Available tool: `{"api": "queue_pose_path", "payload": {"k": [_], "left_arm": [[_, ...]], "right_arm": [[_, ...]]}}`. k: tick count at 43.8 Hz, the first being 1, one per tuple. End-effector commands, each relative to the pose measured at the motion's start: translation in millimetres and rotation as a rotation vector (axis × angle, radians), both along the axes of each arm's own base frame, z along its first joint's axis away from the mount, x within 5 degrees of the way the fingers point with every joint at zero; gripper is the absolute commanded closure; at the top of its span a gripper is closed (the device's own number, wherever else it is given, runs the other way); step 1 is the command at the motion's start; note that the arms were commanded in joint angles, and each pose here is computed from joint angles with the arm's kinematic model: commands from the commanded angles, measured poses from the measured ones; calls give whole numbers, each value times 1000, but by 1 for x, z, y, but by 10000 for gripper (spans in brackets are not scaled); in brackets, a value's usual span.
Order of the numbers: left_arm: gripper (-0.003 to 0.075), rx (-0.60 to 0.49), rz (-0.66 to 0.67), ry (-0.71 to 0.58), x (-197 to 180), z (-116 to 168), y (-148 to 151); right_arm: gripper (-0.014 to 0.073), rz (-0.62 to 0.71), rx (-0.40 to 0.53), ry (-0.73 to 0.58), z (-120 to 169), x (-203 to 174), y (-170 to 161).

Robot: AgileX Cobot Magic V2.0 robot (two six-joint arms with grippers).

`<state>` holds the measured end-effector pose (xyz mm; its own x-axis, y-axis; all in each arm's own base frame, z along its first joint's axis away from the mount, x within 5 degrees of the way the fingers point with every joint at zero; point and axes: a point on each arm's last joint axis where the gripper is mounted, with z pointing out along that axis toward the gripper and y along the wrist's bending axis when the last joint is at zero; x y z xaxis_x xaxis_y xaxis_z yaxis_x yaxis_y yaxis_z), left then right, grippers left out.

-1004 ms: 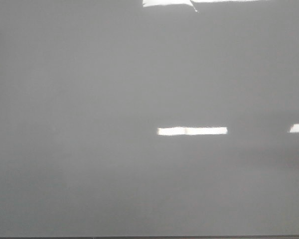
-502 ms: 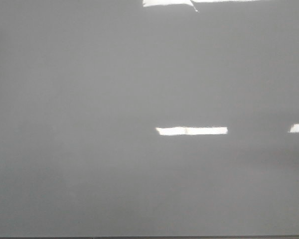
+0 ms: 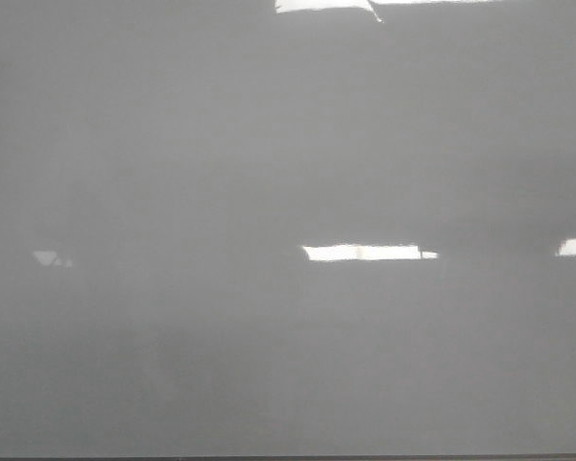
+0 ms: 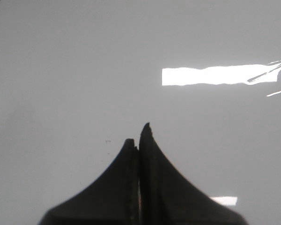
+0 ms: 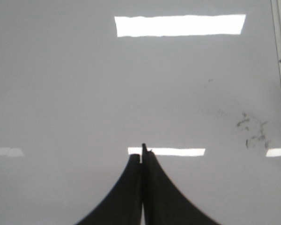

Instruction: Write number 6 on whiteboard

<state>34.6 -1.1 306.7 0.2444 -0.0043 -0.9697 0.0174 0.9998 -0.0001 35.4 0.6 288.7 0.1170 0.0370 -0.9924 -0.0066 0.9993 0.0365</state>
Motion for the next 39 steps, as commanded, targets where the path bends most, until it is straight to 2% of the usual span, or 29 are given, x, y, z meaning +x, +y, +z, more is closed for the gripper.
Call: {"api": "queue_pose_path", "payload": {"k": [1,4,10,15,26,39], "left_arm": [[741,6,-9,9,0,38,-1],[741,11,-14,65,2,53,-1],[741,15,-21,157,13,79,-2],[741,16,-24,223,28,83,-2],[741,19,-33,426,51,64,-3],[740,15,-36,517,69,52,-4]], "right_arm": [[664,-9,-17,-39,40,-1,0],[664,-7,-17,-9,58,1,0],[664,-2,-17,130,80,15,0],[664,0,-17,222,87,29,0],[664,2,-16,378,72,62,0],[647,6,-27,534,49,89,-1]]}}
